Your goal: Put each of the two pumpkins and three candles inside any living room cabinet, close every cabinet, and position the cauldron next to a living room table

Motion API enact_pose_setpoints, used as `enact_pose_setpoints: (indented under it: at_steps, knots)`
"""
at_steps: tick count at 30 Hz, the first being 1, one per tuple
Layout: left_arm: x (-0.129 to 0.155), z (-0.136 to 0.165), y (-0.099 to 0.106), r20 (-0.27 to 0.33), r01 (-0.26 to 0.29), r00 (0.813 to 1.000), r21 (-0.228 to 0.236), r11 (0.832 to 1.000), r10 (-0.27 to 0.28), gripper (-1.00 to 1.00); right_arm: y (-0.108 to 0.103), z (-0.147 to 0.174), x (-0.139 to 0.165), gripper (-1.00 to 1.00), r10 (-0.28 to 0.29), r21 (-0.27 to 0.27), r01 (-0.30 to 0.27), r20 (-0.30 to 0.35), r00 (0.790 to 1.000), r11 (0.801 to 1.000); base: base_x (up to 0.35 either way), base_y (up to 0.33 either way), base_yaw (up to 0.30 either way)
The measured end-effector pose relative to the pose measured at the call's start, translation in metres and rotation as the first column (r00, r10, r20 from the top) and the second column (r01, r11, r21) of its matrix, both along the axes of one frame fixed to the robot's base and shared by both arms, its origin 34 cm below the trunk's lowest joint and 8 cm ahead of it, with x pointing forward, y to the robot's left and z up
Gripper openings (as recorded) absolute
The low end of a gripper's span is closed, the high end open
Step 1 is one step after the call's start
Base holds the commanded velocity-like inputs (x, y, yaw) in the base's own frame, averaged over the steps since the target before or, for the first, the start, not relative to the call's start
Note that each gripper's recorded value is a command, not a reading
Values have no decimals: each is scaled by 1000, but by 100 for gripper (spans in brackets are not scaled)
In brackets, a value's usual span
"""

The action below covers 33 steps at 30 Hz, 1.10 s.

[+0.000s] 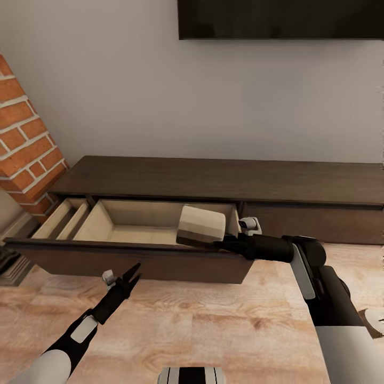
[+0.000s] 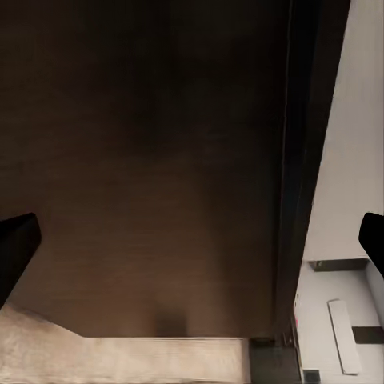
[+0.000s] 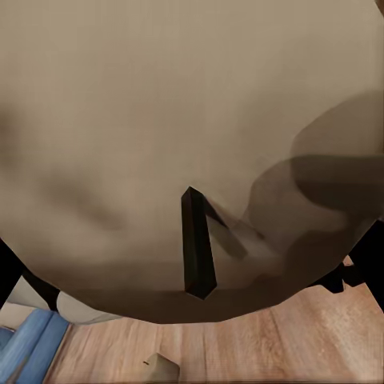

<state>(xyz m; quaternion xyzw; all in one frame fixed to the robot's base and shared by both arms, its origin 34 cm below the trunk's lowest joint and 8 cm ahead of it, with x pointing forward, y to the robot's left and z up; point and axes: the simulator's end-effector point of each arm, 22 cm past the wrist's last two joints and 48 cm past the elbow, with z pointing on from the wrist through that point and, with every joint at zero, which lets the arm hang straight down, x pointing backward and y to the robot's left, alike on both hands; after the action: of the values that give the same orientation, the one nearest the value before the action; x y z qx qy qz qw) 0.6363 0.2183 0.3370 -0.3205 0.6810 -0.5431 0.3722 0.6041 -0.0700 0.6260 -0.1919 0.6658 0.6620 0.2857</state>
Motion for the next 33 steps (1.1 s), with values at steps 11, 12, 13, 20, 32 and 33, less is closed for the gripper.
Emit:
enact_pose_setpoints:
  at_steps: [11,12,13,20,32,33]
  knots:
    - [0,0,0,1,0,1000,1,1000,0,100,-1,1,1,-100,-4,1,4,1,1000,1000,-130,0,0]
    - [0,0,-1,1,1,1000,1,1000,-1,100,-2,1,1,-100,-5,1,5,1,1000,1000,-7,0,0]
    - [0,0,-1,1,2,1000,1,1000,-2,100,-2,1,1,-100,-6,1,6,1,1000,1000,-5,0,0]
    - [0,1,-1,3,7,1000,4,1000,-7,100,-2,0,1,-100,-7,0,7,1,1000,1000,-126,0,0]
    - [7,13,-3,40,23,999,17,1000,-24,100,-3,2,1,-100,-7,-3,7,4,1000,1000,-66,0,0]
    - [7,13,-4,42,27,999,20,999,-28,100,-3,2,1,-100,-8,-3,8,5,1000,1000,0,0,0]
